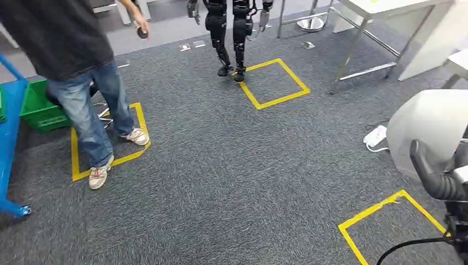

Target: Take the parts from the cabinet and place them on the table.

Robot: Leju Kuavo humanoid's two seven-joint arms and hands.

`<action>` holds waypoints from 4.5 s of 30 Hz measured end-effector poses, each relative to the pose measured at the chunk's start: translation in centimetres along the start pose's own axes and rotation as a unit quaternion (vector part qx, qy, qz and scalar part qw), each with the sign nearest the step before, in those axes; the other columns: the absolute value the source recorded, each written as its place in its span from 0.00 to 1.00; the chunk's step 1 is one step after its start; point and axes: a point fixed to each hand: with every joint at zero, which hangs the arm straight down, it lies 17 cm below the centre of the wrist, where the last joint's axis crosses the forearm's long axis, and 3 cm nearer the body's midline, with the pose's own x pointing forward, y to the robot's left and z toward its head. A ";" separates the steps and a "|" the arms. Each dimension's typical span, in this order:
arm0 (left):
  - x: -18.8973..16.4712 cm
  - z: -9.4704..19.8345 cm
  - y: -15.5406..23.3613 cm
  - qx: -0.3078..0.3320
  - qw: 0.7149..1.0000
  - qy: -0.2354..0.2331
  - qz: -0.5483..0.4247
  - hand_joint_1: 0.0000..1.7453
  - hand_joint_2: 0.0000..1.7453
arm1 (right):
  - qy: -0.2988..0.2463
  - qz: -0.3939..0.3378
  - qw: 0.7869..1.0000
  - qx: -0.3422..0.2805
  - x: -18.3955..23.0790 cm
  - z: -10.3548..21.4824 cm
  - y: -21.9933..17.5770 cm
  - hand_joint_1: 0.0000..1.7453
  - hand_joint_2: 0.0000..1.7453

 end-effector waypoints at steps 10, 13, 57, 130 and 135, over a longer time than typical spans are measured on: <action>-0.2 0.2 -0.7 -0.006 1.000 0.000 -0.002 0.00 1.00 | 0.025 -0.035 0.998 0.037 -1.2 0.4 2.2 1.00 1.00; 0.2 0.2 -1.1 -0.010 1.000 -0.004 -0.001 0.00 1.00 | 0.035 0.036 0.998 0.030 -2.2 0.4 2.0 1.00 1.00; 3.7 0.6 -3.8 -0.041 0.997 -0.062 0.037 0.00 1.00 | -0.127 0.657 0.741 0.063 1.0 -17.7 -1.7 1.00 1.00; 4.1 0.2 -4.1 -0.058 0.997 -0.034 0.045 0.00 1.00 | -0.111 0.683 0.722 0.016 -1.7 -18.1 1.8 1.00 1.00; 4.8 0.0 -4.0 -0.057 0.997 -0.039 0.045 0.00 1.00 | -0.113 0.690 0.715 0.011 -1.2 -17.9 1.3 1.00 1.00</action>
